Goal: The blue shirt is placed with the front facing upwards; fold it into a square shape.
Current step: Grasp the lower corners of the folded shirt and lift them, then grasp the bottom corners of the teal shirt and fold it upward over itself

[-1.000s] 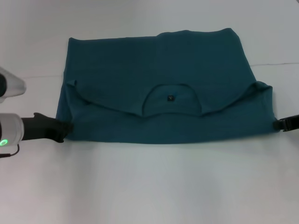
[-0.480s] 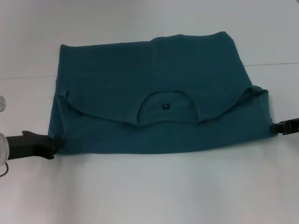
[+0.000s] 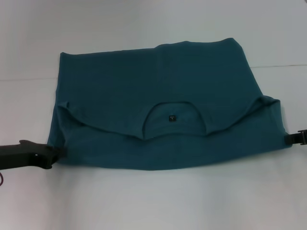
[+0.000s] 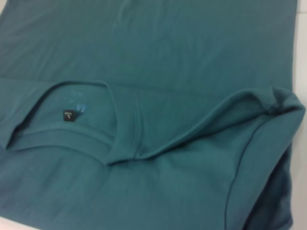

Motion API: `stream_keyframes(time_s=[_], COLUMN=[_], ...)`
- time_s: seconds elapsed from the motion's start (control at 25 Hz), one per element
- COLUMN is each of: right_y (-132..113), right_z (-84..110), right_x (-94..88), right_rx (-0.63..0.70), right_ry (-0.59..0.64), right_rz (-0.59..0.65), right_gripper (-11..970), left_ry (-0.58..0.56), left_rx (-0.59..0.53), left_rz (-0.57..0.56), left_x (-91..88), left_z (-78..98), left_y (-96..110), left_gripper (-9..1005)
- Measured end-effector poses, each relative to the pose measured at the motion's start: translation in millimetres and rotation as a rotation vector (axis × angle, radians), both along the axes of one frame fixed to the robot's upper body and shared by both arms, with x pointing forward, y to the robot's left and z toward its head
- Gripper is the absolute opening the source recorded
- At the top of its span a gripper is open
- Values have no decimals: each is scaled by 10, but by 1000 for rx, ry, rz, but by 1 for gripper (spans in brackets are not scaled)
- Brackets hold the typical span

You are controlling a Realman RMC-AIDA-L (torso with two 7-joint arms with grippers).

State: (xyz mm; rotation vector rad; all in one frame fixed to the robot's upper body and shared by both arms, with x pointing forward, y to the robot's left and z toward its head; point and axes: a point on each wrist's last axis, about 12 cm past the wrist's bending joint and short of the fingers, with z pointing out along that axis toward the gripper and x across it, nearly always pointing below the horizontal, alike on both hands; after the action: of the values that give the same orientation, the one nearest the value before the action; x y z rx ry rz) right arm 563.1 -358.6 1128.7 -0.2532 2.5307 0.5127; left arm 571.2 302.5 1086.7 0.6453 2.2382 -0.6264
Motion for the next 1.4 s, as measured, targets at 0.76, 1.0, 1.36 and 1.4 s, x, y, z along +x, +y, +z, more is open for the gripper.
stream_keyframes(time_s=[0.76,1.0,1.36,1.4], right_y=[-159,-153,-208,-222], right_z=[-179,-283,-1,83], right_x=[-385,-574,-279,-177], right_rx=[94,135,173,162], right_ry=[86,134,-1,-24], right_rz=[-26,-15,-58,-67], right_gripper=[12,11,11,11], left_ry=[91,100,49,34], left_rx=[-32,-48,-21,-12], left_rz=[50,72,29,19], left_x=[-367,-524,-186,-96], left_z=[-25,-29,168,229], left_y=[191,264,194,184], left_gripper=[6,7,7,7])
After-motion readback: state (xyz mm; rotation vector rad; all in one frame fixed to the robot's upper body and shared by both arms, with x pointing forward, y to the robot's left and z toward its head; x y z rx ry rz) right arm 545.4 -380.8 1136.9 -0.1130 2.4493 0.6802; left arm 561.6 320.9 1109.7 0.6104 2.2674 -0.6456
